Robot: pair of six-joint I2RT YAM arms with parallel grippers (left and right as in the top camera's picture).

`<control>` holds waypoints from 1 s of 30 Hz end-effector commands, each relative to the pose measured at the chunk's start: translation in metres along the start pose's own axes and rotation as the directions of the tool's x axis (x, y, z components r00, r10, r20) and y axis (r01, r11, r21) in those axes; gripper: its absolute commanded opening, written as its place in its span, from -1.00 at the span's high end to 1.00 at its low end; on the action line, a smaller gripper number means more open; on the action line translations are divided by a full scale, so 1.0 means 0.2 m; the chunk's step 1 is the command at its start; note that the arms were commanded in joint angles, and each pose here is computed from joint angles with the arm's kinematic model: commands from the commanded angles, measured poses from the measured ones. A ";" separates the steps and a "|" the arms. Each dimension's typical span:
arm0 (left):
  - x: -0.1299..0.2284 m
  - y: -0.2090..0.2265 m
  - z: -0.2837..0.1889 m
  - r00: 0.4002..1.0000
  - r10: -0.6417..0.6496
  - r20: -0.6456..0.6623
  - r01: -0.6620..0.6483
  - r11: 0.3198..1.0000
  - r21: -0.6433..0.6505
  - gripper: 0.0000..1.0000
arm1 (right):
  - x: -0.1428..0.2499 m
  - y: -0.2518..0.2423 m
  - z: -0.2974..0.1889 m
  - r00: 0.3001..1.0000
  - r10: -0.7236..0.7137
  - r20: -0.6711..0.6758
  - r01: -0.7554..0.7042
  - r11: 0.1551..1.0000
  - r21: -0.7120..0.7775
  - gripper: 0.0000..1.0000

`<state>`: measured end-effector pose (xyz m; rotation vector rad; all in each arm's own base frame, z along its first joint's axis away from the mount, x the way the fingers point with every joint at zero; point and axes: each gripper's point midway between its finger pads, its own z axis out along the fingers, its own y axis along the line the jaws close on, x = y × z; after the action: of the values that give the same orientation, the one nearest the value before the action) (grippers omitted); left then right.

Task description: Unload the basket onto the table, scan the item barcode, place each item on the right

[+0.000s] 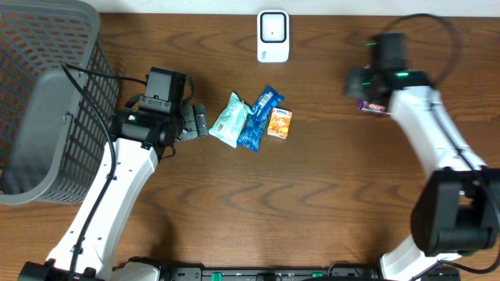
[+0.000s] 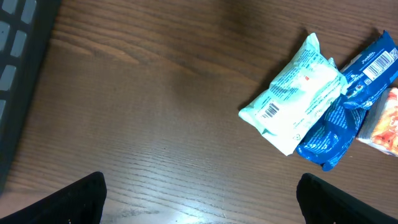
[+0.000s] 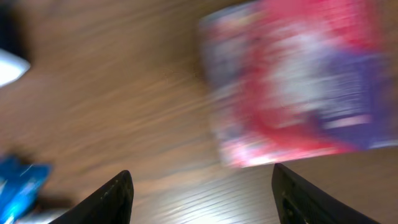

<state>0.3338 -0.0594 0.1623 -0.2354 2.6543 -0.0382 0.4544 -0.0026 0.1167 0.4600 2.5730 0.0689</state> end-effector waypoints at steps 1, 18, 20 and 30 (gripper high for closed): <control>-0.01 0.01 0.00 1.000 -0.018 0.005 0.018 1.000 -0.013 -0.95 | -0.08 -0.19 -0.01 1.000 0.011 -0.009 -0.012 0.998 -0.065 -0.34; -0.01 0.01 0.00 1.000 -0.018 0.005 0.018 1.000 -0.013 -0.96 | -0.12 -0.57 0.31 0.993 0.109 -0.033 -0.114 0.965 -0.235 -0.33; -0.01 0.01 0.00 1.000 -0.018 0.005 0.018 1.000 -0.013 -0.96 | -0.09 -0.57 0.38 0.994 0.098 -0.053 -0.108 0.966 -0.235 -0.30; -0.01 0.01 0.00 1.000 -0.018 0.005 0.018 1.000 -0.013 -0.96 | 0.07 -0.59 0.50 0.987 0.046 -0.156 -0.084 0.964 -0.251 0.98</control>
<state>0.3338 -0.0593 0.1622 -0.2359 2.6546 -0.0381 0.4680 -0.1083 0.0256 0.4600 2.5801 0.5067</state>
